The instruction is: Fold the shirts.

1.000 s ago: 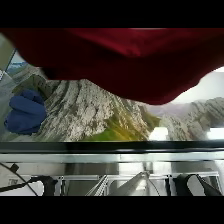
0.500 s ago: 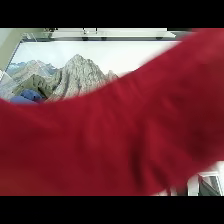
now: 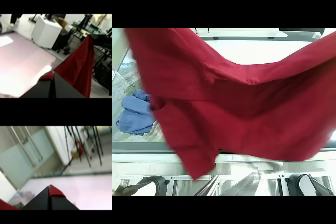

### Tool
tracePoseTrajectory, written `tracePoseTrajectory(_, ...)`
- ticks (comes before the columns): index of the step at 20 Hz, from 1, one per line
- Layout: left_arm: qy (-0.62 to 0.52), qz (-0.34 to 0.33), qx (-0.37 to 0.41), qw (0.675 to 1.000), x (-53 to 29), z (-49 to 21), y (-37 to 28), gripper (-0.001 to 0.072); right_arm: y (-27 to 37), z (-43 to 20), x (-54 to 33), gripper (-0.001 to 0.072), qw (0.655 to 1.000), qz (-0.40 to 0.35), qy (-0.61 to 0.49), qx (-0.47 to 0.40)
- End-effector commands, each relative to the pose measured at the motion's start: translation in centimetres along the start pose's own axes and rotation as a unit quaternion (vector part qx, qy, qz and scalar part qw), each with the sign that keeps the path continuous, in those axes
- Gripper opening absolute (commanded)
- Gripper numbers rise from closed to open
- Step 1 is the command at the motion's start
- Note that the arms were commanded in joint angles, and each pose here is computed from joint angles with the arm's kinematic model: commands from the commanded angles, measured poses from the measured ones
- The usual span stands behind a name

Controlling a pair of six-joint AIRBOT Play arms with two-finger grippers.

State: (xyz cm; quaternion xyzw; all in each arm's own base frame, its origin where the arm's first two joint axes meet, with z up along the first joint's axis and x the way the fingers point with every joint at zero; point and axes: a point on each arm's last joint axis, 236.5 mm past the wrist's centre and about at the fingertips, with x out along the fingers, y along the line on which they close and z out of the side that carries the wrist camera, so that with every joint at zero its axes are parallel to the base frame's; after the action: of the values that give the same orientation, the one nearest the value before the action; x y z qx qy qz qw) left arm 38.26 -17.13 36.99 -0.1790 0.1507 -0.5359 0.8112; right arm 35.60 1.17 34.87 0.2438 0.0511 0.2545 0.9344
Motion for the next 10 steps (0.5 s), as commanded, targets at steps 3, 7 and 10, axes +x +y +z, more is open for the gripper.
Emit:
tracePoseTrajectory(3,0.098,0.111,-0.166,0.975,2.8,-11.5,19.7,0.0021,-16.7,-16.0,6.2,0.0015,0.965,-0.085,0.159,0.193)
tracePoseTrajectory(7,0.085,0.145,-0.264,0.950,2.1,-17.7,29.2,0.0018,-25.9,-24.5,9.0,0.0015,0.930,-0.093,0.163,0.315)
tracePoseTrajectory(10,0.079,0.154,-0.291,0.941,2.2,-20.2,33.0,0.0017,-29.9,-27.3,10.9,0.0015,0.913,-0.074,0.148,0.373)
